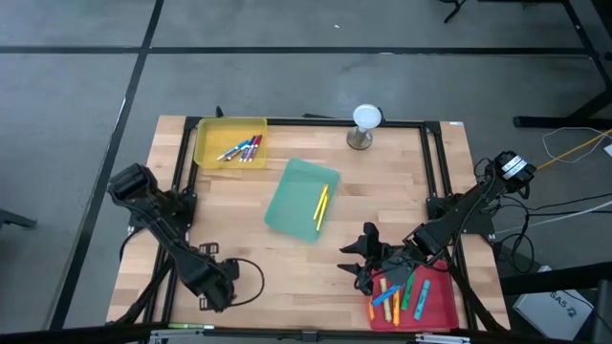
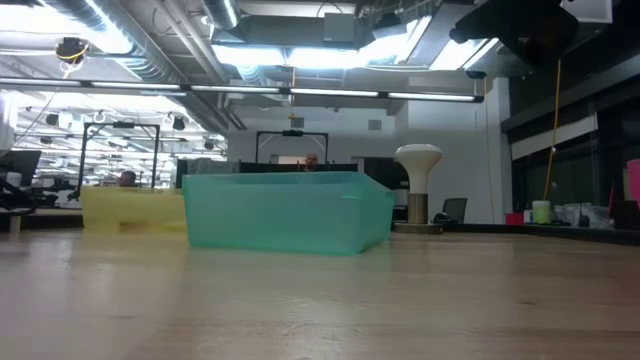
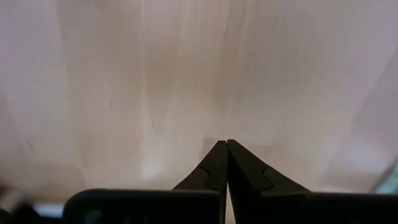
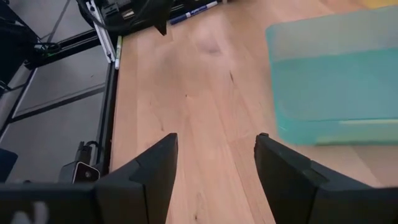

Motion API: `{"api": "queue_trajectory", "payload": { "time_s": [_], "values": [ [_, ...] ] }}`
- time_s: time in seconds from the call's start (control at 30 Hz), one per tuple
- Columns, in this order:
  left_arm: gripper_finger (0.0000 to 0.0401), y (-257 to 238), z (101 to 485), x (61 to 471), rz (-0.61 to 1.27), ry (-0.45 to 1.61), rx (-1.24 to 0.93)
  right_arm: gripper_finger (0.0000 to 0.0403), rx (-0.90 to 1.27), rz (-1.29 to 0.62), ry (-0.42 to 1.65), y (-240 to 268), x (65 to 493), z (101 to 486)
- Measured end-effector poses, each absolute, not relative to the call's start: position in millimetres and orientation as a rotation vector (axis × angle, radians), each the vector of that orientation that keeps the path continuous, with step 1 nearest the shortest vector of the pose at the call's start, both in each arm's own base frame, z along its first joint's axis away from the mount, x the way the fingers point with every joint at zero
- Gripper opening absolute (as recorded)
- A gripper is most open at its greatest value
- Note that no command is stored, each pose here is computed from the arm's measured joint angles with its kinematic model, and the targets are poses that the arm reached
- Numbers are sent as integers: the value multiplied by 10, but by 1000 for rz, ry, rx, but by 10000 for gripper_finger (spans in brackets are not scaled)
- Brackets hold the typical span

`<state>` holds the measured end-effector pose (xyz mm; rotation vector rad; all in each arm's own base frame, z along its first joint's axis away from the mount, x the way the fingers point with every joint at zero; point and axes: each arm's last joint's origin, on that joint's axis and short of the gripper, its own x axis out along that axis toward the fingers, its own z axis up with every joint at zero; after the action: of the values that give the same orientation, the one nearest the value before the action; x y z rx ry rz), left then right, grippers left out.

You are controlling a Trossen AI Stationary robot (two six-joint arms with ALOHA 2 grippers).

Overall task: Pick & Place Markers
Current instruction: Put the blue marker pen into the yellow bin

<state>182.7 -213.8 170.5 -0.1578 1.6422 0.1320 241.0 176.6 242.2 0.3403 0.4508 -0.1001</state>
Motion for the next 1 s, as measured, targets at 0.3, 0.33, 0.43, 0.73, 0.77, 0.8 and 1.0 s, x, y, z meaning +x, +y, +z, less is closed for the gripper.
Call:
{"api": "queue_trajectory", "payload": {
  "time_s": [0.3,0.33,0.43,0.73,0.77,0.8,1.0],
  "values": [
    [57,-2042,1911,1755,570,1562,-586,209,305,-91,452,1767,2410,2423],
    [70,-2014,1923,1759,633,1541,-626,209,305,-91,452,1766,2410,2423],
    [118,-1943,1946,1762,783,1513,-714,209,306,-91,452,1766,2410,2423],
    [244,-1864,1845,1690,955,1518,-797,209,315,-81,454,1771,2411,2425],
    [250,-1848,1799,1666,966,1540,-797,209,320,-74,459,1773,2411,2424],
    [255,-1834,1757,1646,972,1559,-797,209,325,-69,462,1776,2410,2423],
    [260,-1781,1630,1570,1000,1607,-825,209,341,-51,474,1782,2409,2421]
  ]
}}
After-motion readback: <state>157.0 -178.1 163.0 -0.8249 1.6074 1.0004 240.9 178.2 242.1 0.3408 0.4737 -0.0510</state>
